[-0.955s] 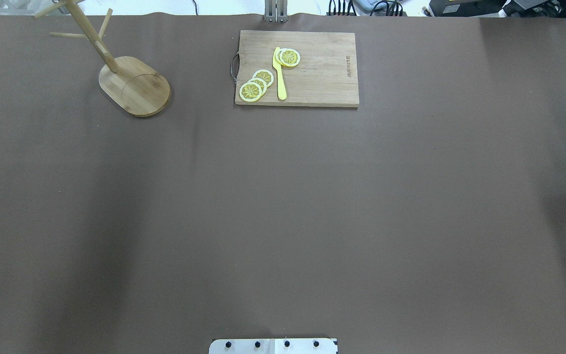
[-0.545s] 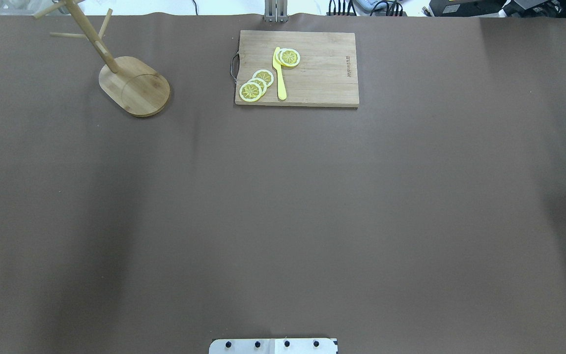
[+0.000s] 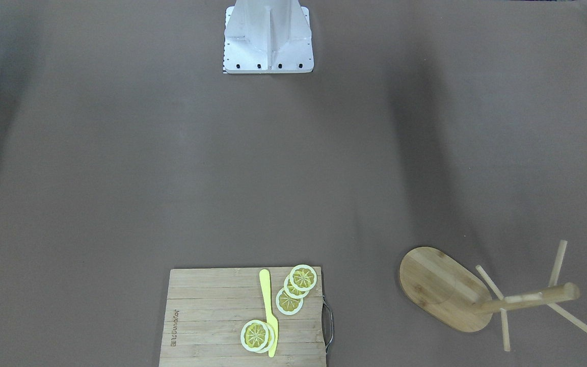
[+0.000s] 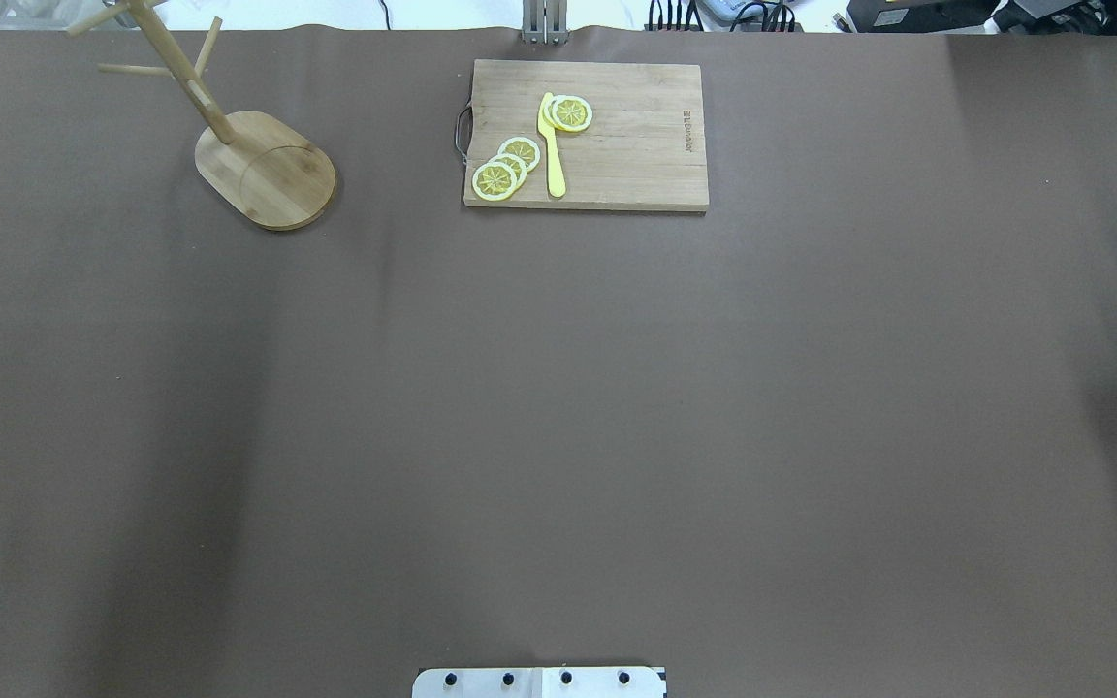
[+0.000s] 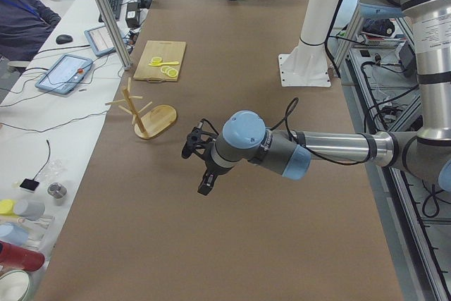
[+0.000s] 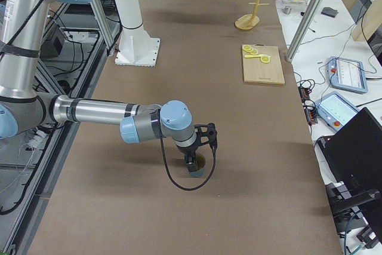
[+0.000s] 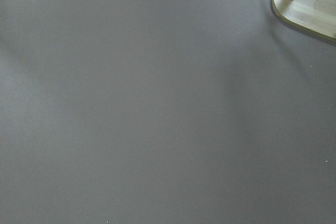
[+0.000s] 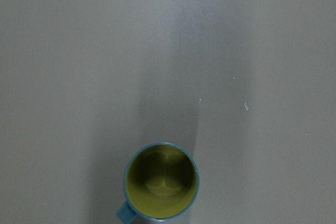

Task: Hang cup on storage rack

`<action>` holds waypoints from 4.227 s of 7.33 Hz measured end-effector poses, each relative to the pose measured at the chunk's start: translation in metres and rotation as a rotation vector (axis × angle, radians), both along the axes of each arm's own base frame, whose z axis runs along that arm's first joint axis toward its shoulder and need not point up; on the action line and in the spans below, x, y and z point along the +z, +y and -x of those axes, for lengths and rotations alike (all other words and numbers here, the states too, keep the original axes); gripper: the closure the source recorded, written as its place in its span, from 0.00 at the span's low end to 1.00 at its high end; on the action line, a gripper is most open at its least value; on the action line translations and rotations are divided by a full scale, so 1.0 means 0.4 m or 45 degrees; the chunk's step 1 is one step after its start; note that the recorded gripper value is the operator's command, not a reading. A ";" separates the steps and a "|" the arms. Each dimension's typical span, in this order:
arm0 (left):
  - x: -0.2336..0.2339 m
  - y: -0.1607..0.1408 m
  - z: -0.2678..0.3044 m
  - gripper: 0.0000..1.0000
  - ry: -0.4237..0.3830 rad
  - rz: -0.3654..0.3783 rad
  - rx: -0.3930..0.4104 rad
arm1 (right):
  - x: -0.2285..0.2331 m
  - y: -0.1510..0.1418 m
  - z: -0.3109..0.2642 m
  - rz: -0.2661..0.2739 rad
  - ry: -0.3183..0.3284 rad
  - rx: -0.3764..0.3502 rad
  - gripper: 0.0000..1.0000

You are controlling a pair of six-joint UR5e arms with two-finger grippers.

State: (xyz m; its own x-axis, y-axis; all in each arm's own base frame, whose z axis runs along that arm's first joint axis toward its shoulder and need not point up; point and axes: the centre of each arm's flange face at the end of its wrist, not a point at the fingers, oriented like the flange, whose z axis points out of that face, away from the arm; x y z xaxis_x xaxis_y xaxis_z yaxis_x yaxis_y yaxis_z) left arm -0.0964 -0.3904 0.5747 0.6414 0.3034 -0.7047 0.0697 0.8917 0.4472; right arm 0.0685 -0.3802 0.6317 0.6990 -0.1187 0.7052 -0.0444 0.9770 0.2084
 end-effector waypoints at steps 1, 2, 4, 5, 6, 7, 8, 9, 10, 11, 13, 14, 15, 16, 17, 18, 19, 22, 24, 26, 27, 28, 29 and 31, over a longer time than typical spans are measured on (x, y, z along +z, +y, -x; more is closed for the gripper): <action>-0.008 0.005 -0.005 0.01 0.035 -0.010 0.015 | 0.017 -0.013 0.014 0.015 -0.005 0.003 0.01; -0.014 0.009 -0.007 0.01 0.051 -0.016 0.022 | 0.052 -0.027 0.035 0.023 -0.013 0.004 0.01; -0.014 0.016 -0.008 0.01 0.058 -0.018 0.025 | 0.162 -0.057 0.098 0.036 -0.047 0.053 0.02; -0.015 0.017 -0.008 0.01 0.059 -0.020 0.025 | 0.201 -0.061 0.124 0.037 -0.066 0.073 0.06; -0.014 0.018 -0.008 0.01 0.059 -0.020 0.025 | 0.220 -0.060 0.144 0.044 -0.080 0.081 0.11; -0.014 0.018 -0.008 0.01 0.059 -0.020 0.025 | 0.227 -0.059 0.158 0.041 -0.083 0.079 0.16; -0.013 0.019 -0.008 0.01 0.059 -0.020 0.026 | 0.229 -0.057 0.168 0.022 -0.080 0.072 0.34; -0.012 0.019 -0.008 0.01 0.059 -0.019 0.026 | 0.231 -0.052 0.177 -0.001 -0.077 0.065 0.66; -0.010 0.019 -0.008 0.01 0.059 -0.018 0.026 | 0.232 -0.048 0.181 -0.015 -0.076 0.060 0.90; -0.008 0.019 -0.008 0.01 0.059 -0.017 0.026 | 0.233 -0.046 0.183 -0.024 -0.075 0.053 1.00; -0.007 0.019 -0.008 0.01 0.059 -0.015 0.026 | 0.239 -0.037 0.184 -0.022 -0.072 0.048 1.00; -0.006 0.019 -0.008 0.01 0.060 -0.014 0.025 | 0.243 -0.033 0.184 -0.018 -0.071 0.047 1.00; -0.007 0.019 -0.008 0.01 0.060 -0.015 0.025 | 0.242 -0.033 0.184 -0.015 -0.072 0.048 1.00; -0.009 0.019 -0.008 0.01 0.061 -0.016 0.025 | 0.234 -0.043 0.186 -0.018 -0.076 0.051 1.00; -0.010 0.019 -0.007 0.01 0.061 -0.017 0.025 | 0.212 -0.071 0.192 -0.022 -0.086 0.052 1.00; -0.010 0.019 -0.008 0.01 0.061 -0.017 0.025 | 0.172 -0.118 0.201 0.001 -0.097 0.069 1.00; -0.010 0.019 -0.008 0.01 0.061 -0.018 0.026 | 0.112 -0.179 0.212 0.061 -0.120 0.129 1.00; -0.017 0.016 -0.009 0.01 0.059 -0.041 0.031 | -0.091 -0.294 0.285 0.315 -0.262 0.415 1.00; -0.023 0.017 -0.012 0.01 0.075 -0.061 0.041 | -0.222 -0.319 0.399 0.399 -0.318 0.515 1.00; -0.026 0.021 -0.016 0.01 0.112 -0.068 0.059 | -0.368 -0.343 0.524 0.506 -0.345 0.579 1.00; -0.024 0.022 -0.017 0.01 0.118 -0.068 0.061 | -0.454 -0.334 0.585 0.577 -0.326 0.623 1.00; -0.024 0.022 -0.018 0.01 0.121 -0.069 0.062 | -0.557 -0.315 0.669 0.664 -0.304 0.689 1.00; -0.026 0.023 -0.019 0.01 0.129 -0.071 0.066 | -0.655 -0.301 0.757 0.751 -0.289 0.755 1.00; -0.033 0.025 -0.021 0.01 0.147 -0.077 0.074 | -0.811 -0.269 0.937 0.895 -0.249 0.901 1.00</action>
